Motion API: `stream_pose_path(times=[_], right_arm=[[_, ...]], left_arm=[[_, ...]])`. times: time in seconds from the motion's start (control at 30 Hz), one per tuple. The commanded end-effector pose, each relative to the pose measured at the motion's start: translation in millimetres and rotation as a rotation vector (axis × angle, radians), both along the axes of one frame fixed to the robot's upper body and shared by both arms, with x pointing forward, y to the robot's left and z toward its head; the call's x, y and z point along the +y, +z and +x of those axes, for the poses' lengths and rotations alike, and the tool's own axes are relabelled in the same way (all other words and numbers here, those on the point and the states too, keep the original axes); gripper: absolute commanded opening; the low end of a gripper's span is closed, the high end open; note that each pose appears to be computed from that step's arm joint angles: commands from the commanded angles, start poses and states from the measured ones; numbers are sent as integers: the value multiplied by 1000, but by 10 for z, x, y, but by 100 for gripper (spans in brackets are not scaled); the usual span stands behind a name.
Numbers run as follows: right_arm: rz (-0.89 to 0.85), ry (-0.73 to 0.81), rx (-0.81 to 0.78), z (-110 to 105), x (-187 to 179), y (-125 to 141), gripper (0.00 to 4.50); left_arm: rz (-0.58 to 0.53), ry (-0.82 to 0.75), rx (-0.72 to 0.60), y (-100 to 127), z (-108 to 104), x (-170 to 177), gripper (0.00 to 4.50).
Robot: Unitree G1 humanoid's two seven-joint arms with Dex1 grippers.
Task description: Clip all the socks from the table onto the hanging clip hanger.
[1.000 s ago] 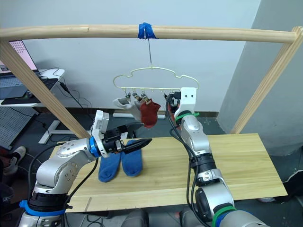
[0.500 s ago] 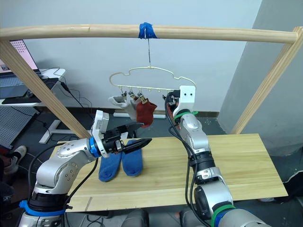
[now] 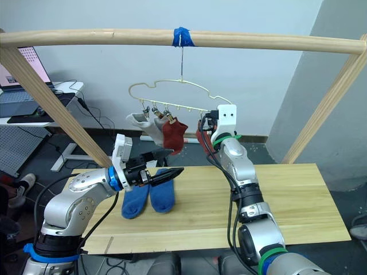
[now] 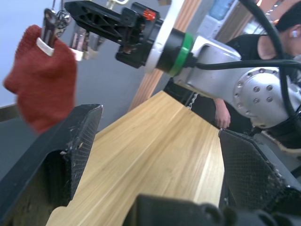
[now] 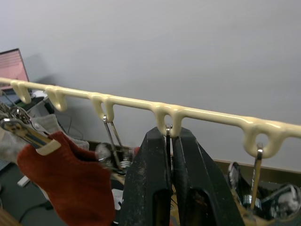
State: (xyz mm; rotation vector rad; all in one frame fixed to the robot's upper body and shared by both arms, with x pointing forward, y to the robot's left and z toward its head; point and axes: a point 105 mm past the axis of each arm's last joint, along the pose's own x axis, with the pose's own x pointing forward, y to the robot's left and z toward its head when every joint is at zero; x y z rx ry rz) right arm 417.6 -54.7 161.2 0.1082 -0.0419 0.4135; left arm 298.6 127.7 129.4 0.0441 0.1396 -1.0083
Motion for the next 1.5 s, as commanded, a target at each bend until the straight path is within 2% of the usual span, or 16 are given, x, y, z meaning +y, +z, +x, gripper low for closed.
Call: stream_pose_path(times=[0.03,0.1,0.23,0.3,0.43,0.53,0.7,0.83,0.97,1.13,1.2,1.3,1.4,1.5], right_arm=[[-43,103,-15,-142,-81,107,2],[-64,123,-10,-200,-131,116,2],[-79,129,9,-264,-201,111,2],[-78,118,20,-280,-243,107,2],[-67,87,23,-307,-294,141,2],[-69,75,28,-321,-320,145,2],[-64,62,32,-342,-356,152,2],[-51,57,33,-335,-359,170,2],[-45,60,31,-327,-343,183,0],[-39,63,29,-310,-328,195,0],[-40,65,28,-304,-324,197,0],[-41,68,25,-289,-320,204,0],[-44,73,23,-275,-313,207,0],[-46,84,20,-271,-306,220,0]], left_arm=[[162,143,84,-493,149,172,450],[186,189,85,-639,239,178,450],[309,266,59,-910,410,215,450],[410,294,42,-1065,507,240,450],[586,386,98,-1429,637,438,450],[589,421,118,-1504,680,481,450],[573,427,216,-1679,627,531,450],[490,367,319,-1762,527,438,450],[459,299,322,-1734,473,358,376],[451,268,313,-1697,437,369,229],[446,247,305,-1680,419,355,183],[458,186,279,-1671,357,289,98],[423,117,246,-1627,293,132,8],[355,24,146,-1437,269,-116,1]])
